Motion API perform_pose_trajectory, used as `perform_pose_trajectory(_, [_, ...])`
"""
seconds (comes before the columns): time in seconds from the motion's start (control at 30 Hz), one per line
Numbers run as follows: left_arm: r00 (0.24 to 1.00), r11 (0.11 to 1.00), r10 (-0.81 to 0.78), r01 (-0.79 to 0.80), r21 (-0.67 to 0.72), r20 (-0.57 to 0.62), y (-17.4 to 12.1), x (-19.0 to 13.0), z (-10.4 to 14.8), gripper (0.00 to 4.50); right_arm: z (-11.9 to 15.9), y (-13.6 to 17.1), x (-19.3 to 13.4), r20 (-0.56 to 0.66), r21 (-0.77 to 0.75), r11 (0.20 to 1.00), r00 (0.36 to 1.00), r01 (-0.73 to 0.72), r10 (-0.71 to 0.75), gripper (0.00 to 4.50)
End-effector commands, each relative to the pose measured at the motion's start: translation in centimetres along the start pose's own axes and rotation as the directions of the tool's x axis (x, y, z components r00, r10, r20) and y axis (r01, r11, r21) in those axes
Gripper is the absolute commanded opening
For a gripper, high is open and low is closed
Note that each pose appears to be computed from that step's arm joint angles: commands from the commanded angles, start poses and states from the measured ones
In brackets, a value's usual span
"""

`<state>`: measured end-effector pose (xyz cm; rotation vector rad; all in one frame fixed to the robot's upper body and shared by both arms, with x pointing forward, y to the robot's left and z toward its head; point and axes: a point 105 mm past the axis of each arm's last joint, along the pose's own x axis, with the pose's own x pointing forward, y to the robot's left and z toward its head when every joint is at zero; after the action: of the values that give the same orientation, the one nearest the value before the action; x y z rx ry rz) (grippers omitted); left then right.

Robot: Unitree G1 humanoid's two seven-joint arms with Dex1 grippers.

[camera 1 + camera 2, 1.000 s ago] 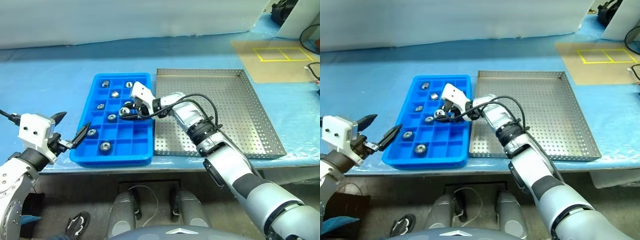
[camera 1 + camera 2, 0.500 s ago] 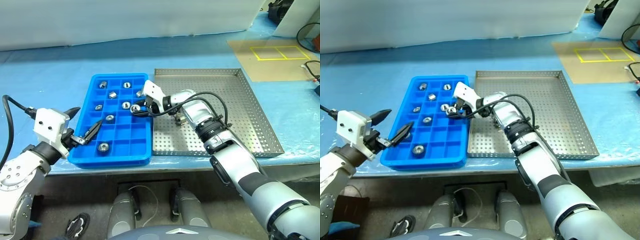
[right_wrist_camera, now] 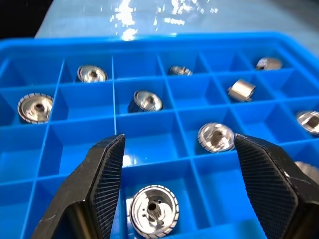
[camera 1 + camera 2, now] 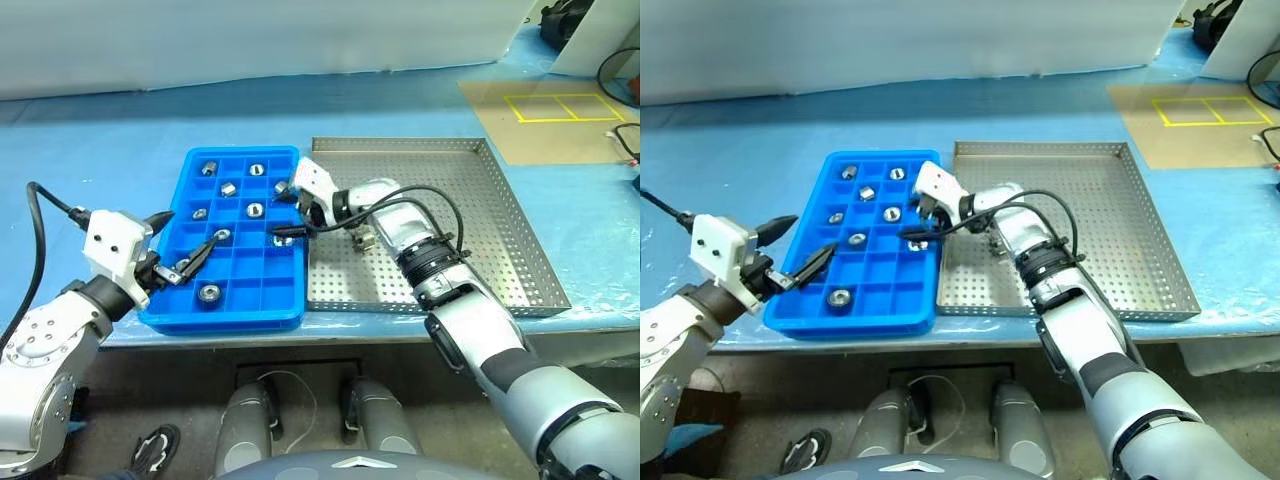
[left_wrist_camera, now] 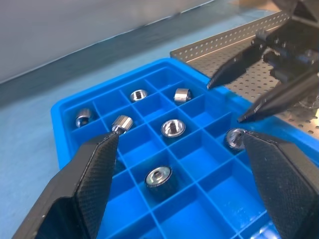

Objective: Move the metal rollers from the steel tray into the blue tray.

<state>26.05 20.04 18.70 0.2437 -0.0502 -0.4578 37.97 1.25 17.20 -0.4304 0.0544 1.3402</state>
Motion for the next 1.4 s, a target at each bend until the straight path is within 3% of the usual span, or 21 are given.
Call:
perform_pose_trajectory(0.03, [0.998, 0.999, -0.036, 0.035, 0.018, 0.043, -0.3, 1.1, 0.9, 4.19, 3.1, -1.0, -3.4, 0.112, -0.017, 0.999, 0.993, 0.046, -0.044, 3.62])
perform_pose_trajectory(0.13, [0.995, 0.996, -0.084, 0.084, 0.007, 0.055, -1.2, 2.1, 0.9, 4.19, 2.8, -1.2, -6.9, 0.103, 0.001, 0.996, 0.991, 0.085, -0.085, 3.62])
perform_pose_trajectory(0.23, [0.990, 0.991, -0.130, 0.130, -0.005, 0.049, -2.0, 2.8, 0.3, 4.19, 0.5, 0.2, -10.2, 0.024, 0.039, 0.995, 0.995, 0.093, -0.094, 3.62])
perform_pose_trajectory(0.4, [0.984, 0.985, -0.171, 0.172, -0.017, 0.048, -2.3, 3.8, -0.5, 4.19, -3.0, 1.9, -12.7, -0.107, 0.085, 0.983, 0.983, 0.161, -0.151, 3.62])
perform_pose_trajectory(0.63, [0.976, 0.977, -0.211, 0.211, -0.003, 0.055, -2.5, 4.7, -0.5, 4.19, -6.1, 0.6, -11.7, -0.184, 0.097, 0.932, 0.926, 0.350, -0.329, 3.62])
perform_pose_trajectory(0.8, [0.975, 0.976, -0.216, 0.216, -0.005, 0.047, -2.5, 4.5, -0.7, 4.19, -8.3, 1.7, -11.7, -0.250, 0.125, 0.919, 0.908, 0.373, -0.335, 3.62])
perform_pose_trajectory(1.07, [0.976, 0.977, -0.215, 0.215, -0.008, 0.039, -2.6, 4.2, -0.9, 4.19, -8.2, 3.6, -9.5, -0.220, 0.167, 0.933, 0.934, 0.319, -0.280, 3.62])
perform_pose_trajectory(1.4, [0.979, 0.979, -0.204, 0.204, 0.000, 0.025, -2.5, 3.9, -1.1, 4.19, -8.4, 2.7, -6.7, -0.212, 0.190, 0.910, 0.921, 0.368, -0.328, 3.62])
